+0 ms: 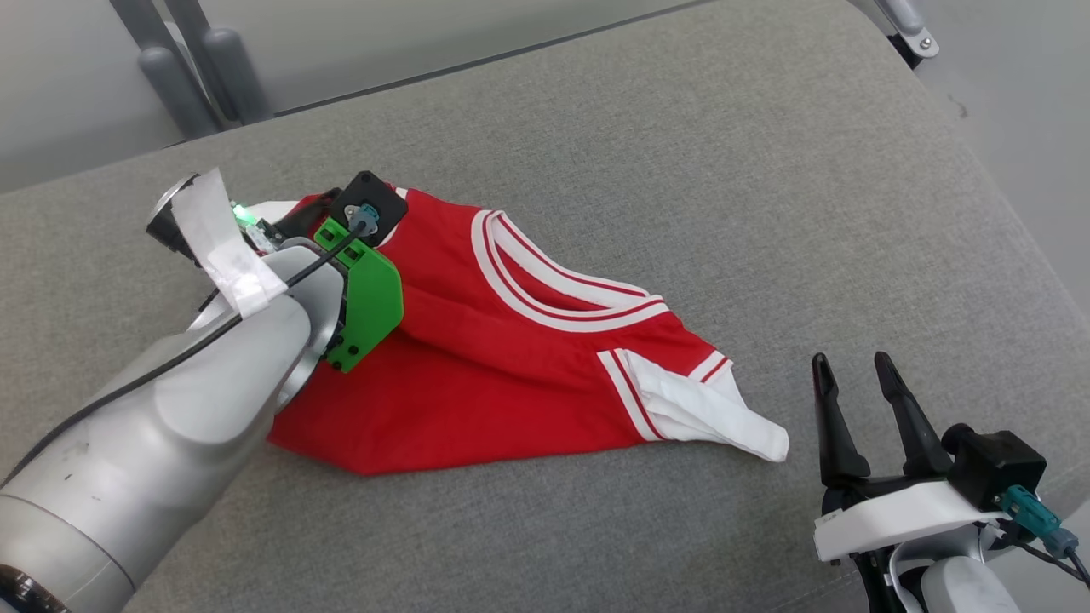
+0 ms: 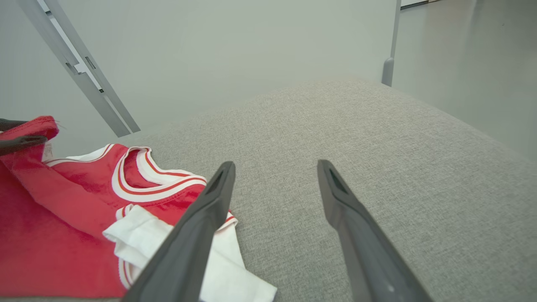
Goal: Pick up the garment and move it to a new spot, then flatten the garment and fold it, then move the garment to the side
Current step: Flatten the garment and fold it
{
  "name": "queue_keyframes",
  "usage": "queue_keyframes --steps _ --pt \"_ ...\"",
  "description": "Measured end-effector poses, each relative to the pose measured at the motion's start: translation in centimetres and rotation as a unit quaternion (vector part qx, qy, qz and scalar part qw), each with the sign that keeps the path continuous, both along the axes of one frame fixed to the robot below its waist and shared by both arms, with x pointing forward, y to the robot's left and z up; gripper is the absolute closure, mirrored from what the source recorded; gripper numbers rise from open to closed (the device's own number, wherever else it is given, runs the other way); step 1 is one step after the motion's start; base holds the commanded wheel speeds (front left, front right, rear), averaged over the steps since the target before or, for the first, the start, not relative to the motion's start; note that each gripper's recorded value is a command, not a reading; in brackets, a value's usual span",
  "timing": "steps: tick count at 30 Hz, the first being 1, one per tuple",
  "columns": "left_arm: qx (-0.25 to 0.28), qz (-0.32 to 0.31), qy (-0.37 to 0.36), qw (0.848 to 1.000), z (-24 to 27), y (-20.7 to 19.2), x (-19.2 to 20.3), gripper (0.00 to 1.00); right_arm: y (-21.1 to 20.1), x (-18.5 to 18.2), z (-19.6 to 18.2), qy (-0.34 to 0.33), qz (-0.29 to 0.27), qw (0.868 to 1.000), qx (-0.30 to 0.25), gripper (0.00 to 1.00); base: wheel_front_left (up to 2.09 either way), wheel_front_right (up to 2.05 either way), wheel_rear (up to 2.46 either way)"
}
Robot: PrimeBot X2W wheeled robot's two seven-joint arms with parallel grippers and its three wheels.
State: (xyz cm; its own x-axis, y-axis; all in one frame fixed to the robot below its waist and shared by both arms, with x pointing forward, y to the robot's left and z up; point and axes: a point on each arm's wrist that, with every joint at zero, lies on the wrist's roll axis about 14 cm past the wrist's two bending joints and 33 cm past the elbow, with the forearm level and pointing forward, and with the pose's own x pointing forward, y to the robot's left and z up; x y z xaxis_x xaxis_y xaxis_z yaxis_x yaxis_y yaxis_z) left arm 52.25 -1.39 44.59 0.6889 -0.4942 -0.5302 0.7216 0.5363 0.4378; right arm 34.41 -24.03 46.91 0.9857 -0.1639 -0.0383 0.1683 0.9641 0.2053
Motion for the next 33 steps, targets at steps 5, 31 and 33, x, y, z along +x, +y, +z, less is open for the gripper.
queue_keyframes --steps 5,31,33 --pt "-0.129 0.012 -0.004 0.992 3.6 -1.8 -1.8 1.0 0.6 -0.2 -0.1 0.0 0.01 1.0 -0.002 0.0 0.0 0.0 0.0" --pt "-0.413 0.437 0.148 0.785 -7.0 15.9 -24.9 0.0 10.3 2.8 0.1 -0.01 0.194 0.981 -0.021 0.0 0.0 0.0 0.0" --pt "-0.422 0.443 0.152 0.776 -7.3 15.7 -25.4 0.0 10.3 2.9 0.2 -0.012 0.196 0.98 -0.022 0.0 0.0 0.0 0.0"
